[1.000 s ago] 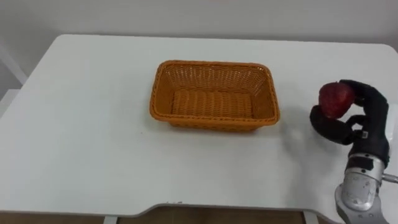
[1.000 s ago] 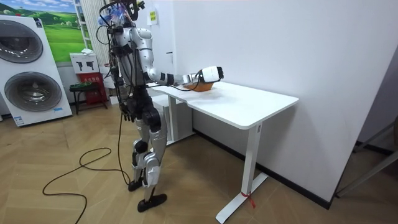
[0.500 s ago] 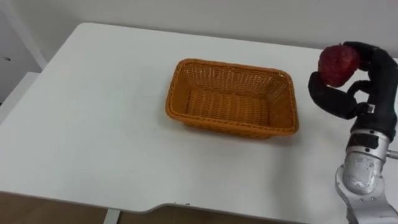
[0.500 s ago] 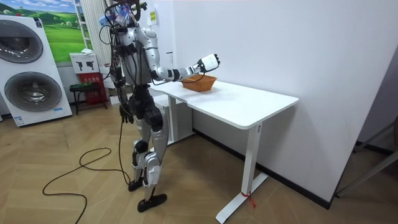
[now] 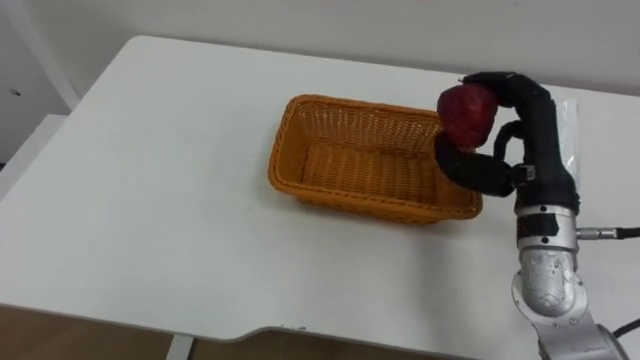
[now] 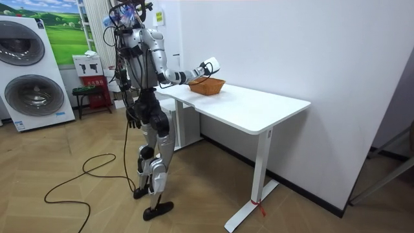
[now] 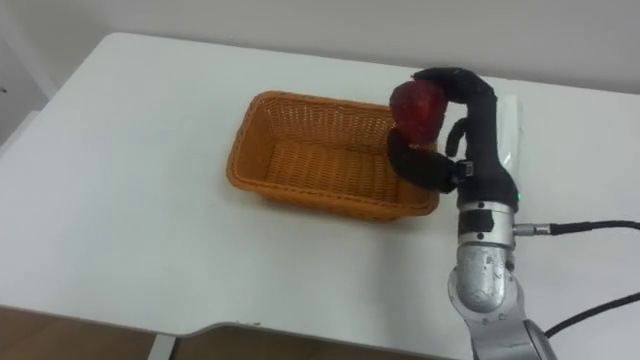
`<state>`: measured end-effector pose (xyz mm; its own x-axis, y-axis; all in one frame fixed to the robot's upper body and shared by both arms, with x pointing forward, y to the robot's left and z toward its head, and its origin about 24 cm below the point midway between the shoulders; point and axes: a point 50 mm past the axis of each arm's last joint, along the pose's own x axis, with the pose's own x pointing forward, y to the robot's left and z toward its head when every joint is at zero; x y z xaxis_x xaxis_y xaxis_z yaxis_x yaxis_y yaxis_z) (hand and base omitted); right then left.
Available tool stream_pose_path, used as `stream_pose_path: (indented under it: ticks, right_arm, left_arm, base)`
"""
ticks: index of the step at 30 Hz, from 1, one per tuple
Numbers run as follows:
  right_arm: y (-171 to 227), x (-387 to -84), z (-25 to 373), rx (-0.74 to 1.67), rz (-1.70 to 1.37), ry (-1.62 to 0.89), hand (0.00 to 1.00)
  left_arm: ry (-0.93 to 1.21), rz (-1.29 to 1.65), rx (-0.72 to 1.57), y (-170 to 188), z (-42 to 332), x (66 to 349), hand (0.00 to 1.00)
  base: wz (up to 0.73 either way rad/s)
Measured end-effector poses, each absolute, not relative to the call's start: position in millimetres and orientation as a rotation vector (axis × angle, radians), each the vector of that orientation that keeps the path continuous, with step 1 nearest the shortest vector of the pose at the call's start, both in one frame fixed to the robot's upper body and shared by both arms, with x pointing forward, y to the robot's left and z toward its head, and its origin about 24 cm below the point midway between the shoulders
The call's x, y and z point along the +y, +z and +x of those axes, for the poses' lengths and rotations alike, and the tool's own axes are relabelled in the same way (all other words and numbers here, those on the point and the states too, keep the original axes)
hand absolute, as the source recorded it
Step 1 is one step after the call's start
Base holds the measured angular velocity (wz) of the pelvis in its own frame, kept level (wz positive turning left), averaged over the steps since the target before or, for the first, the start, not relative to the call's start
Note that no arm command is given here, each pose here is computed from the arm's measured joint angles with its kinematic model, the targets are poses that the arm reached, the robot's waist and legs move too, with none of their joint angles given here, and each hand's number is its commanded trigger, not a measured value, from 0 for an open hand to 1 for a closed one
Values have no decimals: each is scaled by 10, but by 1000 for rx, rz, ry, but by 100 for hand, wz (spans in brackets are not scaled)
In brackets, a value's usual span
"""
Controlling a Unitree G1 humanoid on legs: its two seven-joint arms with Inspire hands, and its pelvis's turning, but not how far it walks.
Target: Pick and place apple
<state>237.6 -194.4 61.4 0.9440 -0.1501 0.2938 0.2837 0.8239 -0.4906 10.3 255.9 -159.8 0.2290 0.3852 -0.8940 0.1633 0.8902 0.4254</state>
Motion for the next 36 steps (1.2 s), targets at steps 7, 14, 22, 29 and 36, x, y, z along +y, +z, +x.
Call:
stream_pose_path:
  ticks: [7, 14, 22, 29, 36]
  right_arm:
    - [679, -1856, 2372, -282, -545, -193, 0]
    - [677, -1849, 2373, -280, -554, -180, 0]
    - [661, -1805, 2369, -278, -552, -159, 0]
    - [661, -1810, 2370, -277, -553, -158, 0]
    - [773, -2074, 2380, -308, -528, -340, 0]
  left_arm:
    - [150, 490, 1350, -1604, 104, 2547, 0]
    - [150, 490, 1346, -1603, 111, 2547, 0]
    - [151, 494, 1332, -1597, 145, 2547, 0]
    - [159, 496, 1320, -1588, 160, 2553, 0]
    - [181, 490, 1331, -1581, 90, 2576, 0]
  base:
    - [0]
    - [0]
    - [0]
    - [0]
    - [0]
